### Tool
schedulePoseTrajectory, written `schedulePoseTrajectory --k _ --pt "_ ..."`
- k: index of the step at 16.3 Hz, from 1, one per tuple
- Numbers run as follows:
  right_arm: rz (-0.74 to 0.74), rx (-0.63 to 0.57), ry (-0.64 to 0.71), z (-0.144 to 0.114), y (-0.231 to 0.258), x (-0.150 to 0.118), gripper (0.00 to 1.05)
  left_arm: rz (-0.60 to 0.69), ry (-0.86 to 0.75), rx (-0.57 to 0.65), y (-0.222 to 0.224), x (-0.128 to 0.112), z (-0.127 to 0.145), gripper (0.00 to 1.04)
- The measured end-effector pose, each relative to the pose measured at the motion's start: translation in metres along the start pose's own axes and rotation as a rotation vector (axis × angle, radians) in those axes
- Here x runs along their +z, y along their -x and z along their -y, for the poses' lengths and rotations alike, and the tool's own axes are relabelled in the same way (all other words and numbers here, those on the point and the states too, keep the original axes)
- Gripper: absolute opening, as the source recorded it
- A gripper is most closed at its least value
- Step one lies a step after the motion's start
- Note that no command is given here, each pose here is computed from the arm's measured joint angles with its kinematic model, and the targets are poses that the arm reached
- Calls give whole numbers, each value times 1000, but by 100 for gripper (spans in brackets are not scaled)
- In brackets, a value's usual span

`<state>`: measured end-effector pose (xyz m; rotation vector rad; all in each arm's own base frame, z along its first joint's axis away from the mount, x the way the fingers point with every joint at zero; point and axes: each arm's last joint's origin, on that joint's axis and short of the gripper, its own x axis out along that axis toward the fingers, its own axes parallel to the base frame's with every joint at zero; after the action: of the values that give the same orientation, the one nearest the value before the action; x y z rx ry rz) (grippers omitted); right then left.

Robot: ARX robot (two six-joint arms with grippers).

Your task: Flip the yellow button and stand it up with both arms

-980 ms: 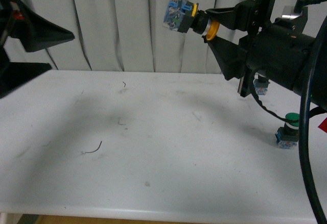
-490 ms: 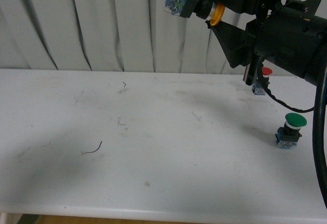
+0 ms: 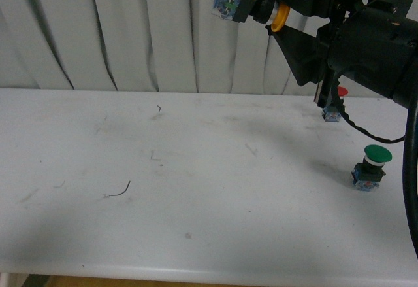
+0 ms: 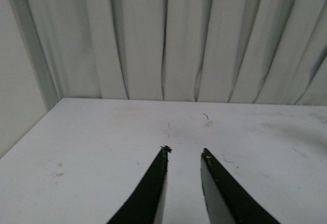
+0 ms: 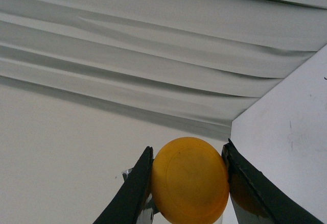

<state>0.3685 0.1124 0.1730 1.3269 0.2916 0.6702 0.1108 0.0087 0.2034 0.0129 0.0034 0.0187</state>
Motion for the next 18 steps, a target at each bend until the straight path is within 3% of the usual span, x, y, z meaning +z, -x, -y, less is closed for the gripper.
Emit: schedulePoseTrajectory --k 2,13,18 --pt "-1 6 14 -2 0 0 35 6 10 -48 2 -7 10 1" --pt "6 8 33 0 -4 -1 35 -12 11 -18 13 -39 9 2" --pt "5 8 37 0 -4 -1 35 1 12 -19 13 -38 9 2"
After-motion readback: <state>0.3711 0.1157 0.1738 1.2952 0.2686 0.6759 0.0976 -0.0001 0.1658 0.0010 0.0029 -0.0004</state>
